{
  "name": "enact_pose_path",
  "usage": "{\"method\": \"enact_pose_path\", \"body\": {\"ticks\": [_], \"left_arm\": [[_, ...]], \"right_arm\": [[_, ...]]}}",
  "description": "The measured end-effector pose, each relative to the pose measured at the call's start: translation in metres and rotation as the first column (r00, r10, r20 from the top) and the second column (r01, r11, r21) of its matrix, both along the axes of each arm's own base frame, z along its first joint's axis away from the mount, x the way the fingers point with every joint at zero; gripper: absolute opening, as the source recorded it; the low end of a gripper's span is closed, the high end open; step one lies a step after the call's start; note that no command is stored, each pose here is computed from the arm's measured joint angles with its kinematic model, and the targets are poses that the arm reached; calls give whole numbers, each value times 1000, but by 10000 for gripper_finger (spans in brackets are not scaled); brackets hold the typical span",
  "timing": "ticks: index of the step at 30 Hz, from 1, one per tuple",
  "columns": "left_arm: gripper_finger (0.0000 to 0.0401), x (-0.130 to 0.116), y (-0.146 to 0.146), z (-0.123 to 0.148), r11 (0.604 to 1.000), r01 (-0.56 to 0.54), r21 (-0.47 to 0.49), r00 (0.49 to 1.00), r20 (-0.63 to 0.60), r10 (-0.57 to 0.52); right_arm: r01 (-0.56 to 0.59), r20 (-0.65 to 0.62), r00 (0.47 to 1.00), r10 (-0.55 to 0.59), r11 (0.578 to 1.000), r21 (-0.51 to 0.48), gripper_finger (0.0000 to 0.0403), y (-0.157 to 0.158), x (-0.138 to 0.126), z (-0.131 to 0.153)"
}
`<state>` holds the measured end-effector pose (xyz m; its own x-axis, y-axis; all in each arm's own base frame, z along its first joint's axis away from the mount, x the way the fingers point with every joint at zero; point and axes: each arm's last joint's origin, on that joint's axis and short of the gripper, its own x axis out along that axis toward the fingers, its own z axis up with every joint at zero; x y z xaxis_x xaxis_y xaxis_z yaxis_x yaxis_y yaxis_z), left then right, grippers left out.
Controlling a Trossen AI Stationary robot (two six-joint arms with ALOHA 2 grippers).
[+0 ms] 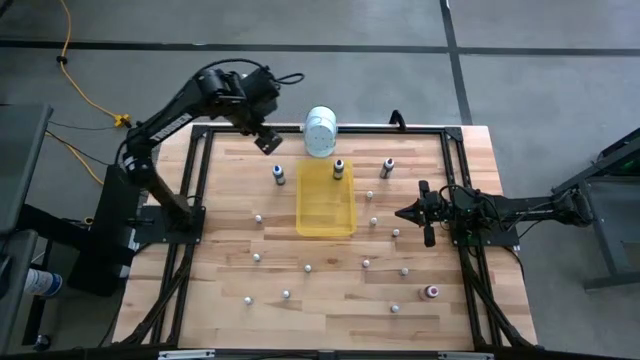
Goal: Pick & Place food coloring
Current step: Put the big blue food coloring bottle in the yellow transparent bin
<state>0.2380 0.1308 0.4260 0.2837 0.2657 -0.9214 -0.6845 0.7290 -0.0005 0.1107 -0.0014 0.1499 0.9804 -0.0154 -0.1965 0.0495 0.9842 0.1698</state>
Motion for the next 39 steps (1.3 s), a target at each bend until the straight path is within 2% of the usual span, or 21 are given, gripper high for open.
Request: {"method": "enact_pose_path", "body": {"ticks": [7,14,20,28,39], "left_arm": [[241,-19,4,-19,1000,-12,-29,997,-79,10],[241,-22,17,-43,997,13,-75,990,-139,-23],[241,-14,28,-74,988,72,-134,992,-89,-84],[241,1,39,-122,973,143,-182,974,-148,-170],[241,29,37,-147,927,316,-201,919,-176,-352]], "right_arm": [[0,0,1000,0,1000,0,0,0,0,0],[0,0,1000,0,1000,0,0,0,0,0],[0,0,1000,0,1000,0,0,0,0,0],[0,0,1000,0,1000,0,0,0,0,0],[0,0,1000,0,1000,0,0,0,0,0]]}}
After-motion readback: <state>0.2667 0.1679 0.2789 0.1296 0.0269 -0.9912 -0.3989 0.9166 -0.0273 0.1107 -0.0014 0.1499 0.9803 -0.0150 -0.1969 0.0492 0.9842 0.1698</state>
